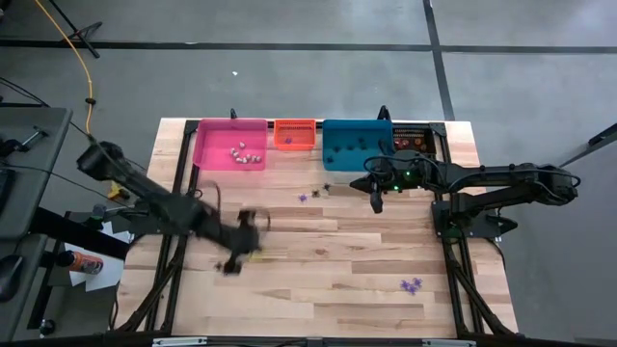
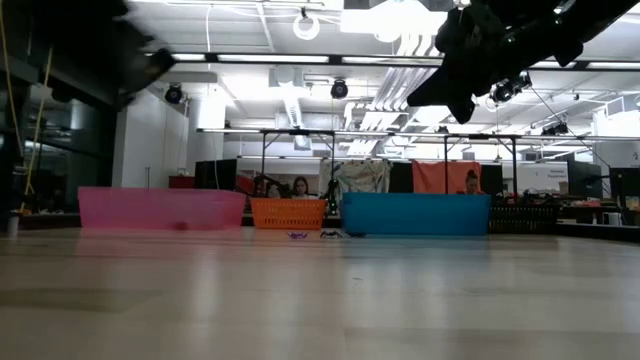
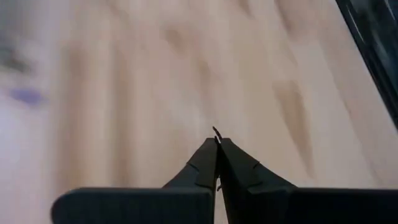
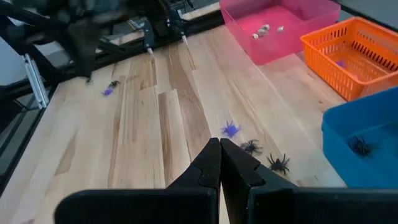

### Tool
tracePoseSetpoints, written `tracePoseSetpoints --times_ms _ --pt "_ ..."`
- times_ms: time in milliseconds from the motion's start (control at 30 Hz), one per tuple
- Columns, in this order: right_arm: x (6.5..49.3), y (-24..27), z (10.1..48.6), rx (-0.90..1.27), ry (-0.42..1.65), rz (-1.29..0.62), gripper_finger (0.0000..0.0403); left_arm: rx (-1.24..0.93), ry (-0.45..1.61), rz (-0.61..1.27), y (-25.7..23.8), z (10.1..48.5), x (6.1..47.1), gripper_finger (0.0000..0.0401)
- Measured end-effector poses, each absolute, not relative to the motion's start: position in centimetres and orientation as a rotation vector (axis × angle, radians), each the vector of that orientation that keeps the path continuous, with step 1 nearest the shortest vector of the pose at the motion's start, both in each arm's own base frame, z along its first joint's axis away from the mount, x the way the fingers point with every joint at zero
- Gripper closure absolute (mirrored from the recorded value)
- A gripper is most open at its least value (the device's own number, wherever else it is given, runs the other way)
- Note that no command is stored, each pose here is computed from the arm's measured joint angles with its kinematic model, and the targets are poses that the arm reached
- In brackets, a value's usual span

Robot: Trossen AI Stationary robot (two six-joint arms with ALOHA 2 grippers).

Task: Sort Halloween decoration
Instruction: Put the black spider toy into the blue bin

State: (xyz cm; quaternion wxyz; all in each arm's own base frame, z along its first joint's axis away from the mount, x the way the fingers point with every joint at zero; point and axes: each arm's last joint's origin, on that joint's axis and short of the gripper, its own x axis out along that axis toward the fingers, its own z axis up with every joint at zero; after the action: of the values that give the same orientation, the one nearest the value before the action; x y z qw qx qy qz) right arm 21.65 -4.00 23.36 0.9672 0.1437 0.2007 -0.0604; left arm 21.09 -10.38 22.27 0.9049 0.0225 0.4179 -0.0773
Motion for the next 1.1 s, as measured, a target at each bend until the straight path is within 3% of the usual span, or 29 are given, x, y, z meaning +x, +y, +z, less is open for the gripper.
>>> tracePoseSetpoints --times_ms 267,500,833,1100 --pt "22.3 -4.1 25.3 0.303 0.192 -0.102 0.0403 0.032 0.410 0.161 -0.3 27.3 24.2 0.0401" --pt "22.4 -4.2 28.0 0.231 -0.080 -0.066 0.0403 -0.018 0.054 0.152 5.7 29.7 25.9 0.0401" --pt "22.4 -4.1 28.1 0.202 -0.091 -0.065 0.0403 -0.078 0.060 0.104 5.8 28.7 27.1 0.0401" --pt "22.4 -4.1 28.1 0.191 -0.089 -0.066 0.0403 -0.076 0.046 0.178 5.9 28.8 27.1 0.0401"
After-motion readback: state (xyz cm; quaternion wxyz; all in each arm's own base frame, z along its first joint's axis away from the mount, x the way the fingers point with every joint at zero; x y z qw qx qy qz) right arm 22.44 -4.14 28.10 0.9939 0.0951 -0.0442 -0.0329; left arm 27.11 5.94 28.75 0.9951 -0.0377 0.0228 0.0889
